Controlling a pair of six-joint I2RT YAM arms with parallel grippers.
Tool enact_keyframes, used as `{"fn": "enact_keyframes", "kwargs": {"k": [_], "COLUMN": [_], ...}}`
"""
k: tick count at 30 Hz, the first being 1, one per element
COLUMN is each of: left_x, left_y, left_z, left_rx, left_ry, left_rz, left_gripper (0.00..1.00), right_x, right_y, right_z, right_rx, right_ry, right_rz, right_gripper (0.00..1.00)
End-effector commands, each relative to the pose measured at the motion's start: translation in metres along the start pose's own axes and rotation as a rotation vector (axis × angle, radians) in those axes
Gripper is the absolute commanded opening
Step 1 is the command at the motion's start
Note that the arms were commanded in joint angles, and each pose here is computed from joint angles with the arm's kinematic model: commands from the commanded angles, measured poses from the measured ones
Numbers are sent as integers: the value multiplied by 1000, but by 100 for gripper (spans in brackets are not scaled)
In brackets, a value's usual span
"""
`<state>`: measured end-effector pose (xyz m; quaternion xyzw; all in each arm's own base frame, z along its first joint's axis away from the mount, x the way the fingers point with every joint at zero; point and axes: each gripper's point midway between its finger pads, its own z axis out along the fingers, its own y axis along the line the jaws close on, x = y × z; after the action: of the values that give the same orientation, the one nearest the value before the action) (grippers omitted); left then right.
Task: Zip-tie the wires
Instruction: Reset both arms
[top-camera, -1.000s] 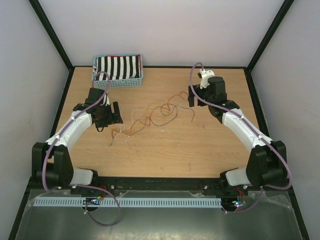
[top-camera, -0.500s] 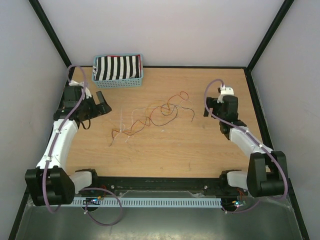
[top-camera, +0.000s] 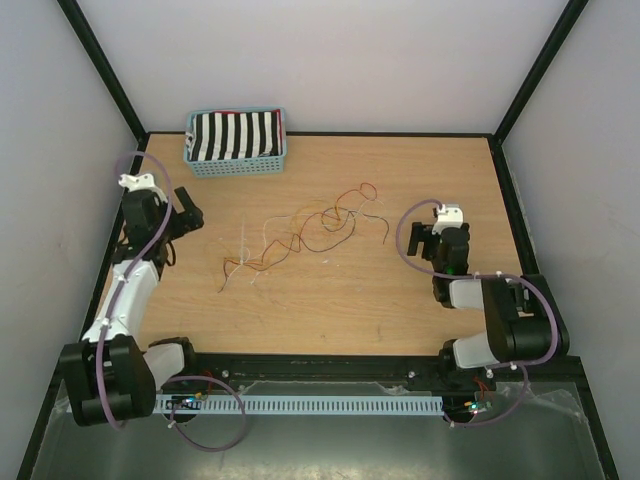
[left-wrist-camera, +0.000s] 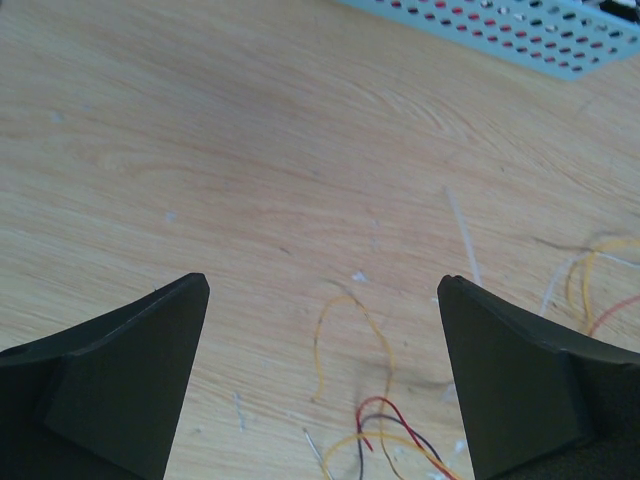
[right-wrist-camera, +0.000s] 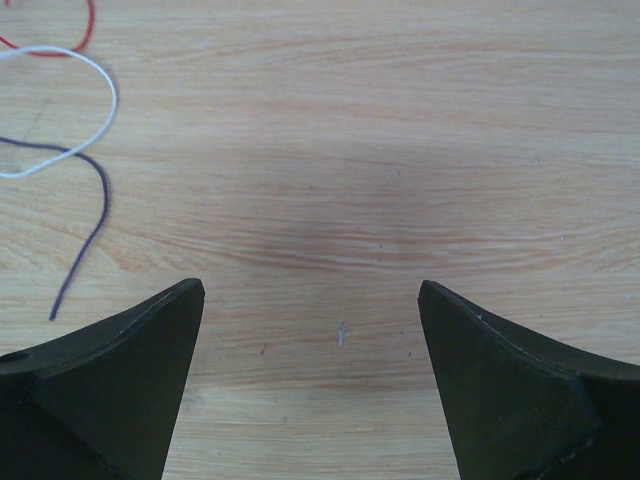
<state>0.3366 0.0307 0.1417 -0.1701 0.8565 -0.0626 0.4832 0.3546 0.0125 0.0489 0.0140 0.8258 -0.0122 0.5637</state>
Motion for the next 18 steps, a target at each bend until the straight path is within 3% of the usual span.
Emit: {"fn": "enact_keyframes", "kwargs": {"k": [1,6,8,11,18], "left_x": [-20,-1,9,23,57], "left_y": [16,30,28,14,-10], "left_z": [12,27,33,47,74], "left_rx": [-61,-128,-133,-88,62], "left_ry": [-130,-125,-134,-163,-262], "left_rz": [73,168,225,316,434], "left_gripper": [99,99,99,99,99], "right_x": [-43,-36,-44,-33,-37], "right_y": [10,22,23,20,21], "right_z": [2,-16,-22,-16,-12], "right_rx": [-52,-83,-76,-47,-43], "right_ry": [-187,-253,-353,-266,-281], "right_rz": [26,-35,-41,-41,-39], "right_gripper": [99,99,99,99,99]}}
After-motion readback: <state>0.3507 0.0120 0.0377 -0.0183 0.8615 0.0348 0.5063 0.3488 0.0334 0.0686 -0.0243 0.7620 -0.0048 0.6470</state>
